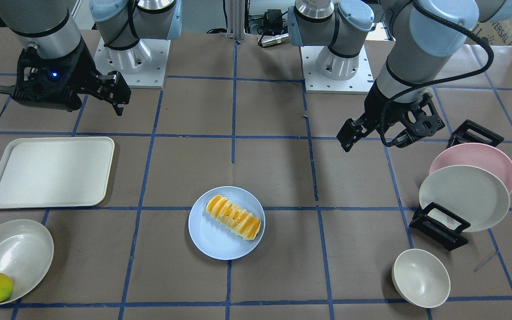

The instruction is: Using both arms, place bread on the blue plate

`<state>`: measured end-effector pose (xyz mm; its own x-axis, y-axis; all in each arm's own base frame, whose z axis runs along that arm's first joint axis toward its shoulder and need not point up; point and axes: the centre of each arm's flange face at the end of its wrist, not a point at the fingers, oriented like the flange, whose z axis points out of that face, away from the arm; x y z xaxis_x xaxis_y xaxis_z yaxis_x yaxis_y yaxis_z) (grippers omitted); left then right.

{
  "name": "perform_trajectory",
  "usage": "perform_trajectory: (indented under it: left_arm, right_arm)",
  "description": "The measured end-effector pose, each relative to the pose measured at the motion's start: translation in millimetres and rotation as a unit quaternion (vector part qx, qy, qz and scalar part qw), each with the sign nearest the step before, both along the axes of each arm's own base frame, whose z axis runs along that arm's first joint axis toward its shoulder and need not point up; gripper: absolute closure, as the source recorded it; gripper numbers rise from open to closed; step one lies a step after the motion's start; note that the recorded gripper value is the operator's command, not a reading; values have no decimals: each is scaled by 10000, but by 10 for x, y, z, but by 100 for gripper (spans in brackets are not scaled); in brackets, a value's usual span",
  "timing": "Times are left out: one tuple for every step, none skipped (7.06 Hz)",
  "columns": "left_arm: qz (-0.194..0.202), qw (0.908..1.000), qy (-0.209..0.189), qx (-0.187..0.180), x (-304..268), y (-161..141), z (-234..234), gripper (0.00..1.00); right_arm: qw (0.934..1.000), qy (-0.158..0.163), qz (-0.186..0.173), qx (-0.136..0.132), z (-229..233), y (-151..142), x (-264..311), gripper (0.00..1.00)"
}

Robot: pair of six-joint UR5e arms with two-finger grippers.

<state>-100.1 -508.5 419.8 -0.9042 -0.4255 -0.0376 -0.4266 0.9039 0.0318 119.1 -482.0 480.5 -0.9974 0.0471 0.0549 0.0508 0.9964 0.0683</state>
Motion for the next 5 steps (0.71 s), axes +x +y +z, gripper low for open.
perform_trajectory:
  left_arm:
    - [-226, 9997, 14, 36, -4, 5, -27, 0]
    - [-412, 9991, 26, 74, -8, 44, -64, 0]
    - [-449, 9990, 30, 59, -14, 111, -123, 0]
    - [-466, 9989, 23, -33, -16, 161, -202, 0]
    - [-471, 9988, 15, -103, -15, 183, -274, 0]
  right_arm:
    - [10000, -6, -27, -31, 21, 61, -30, 0]
    - [9999, -18, -7, -136, 76, 73, -26, 0]
    - [9997, -28, 41, -250, 122, 68, -11, 0]
    - [9995, -38, 98, -311, 147, 71, 13, 0]
    - [9993, -44, 136, -336, 160, 78, 36, 0]
